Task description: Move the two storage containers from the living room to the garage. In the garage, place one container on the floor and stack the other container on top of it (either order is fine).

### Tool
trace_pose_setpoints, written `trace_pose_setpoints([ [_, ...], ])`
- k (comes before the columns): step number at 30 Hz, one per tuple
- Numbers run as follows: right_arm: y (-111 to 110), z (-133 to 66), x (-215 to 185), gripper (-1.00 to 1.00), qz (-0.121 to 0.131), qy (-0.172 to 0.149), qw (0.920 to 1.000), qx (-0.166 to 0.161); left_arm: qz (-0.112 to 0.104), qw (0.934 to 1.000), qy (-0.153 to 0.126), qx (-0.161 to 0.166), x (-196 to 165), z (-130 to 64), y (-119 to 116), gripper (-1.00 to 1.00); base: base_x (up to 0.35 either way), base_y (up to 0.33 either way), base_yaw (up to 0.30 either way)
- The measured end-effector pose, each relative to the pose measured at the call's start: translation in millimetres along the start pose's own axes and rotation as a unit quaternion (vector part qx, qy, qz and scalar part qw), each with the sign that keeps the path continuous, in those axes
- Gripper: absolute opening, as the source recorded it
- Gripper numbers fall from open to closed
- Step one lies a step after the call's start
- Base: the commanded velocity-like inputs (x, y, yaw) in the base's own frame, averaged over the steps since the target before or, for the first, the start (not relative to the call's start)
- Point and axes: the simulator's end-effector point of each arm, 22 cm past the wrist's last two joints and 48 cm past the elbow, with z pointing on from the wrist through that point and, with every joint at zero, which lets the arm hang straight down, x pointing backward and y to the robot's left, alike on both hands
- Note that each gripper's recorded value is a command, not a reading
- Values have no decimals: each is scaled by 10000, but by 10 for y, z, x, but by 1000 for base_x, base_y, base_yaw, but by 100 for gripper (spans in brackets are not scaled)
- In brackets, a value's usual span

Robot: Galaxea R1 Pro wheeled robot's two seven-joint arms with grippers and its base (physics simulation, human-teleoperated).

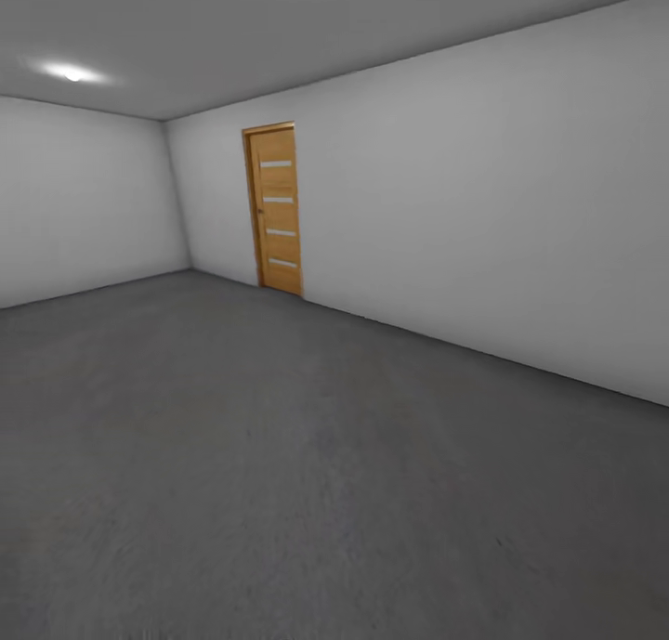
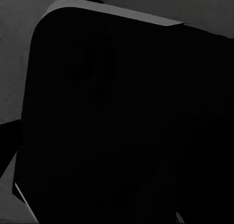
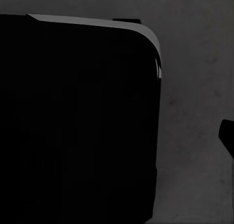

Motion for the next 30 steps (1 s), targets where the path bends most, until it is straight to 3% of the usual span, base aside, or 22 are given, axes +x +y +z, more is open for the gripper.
trace_pose_setpoints([
  [25,-6,0,1,100,11,2,10000,6,-38,10000,-28,-26,-32,0,42,100,0,0,299],
  [30,-177,-2,6,100,6,8,9999,114,-64,10000,-28,-42,-28,0,55,100,0,0,299],
])
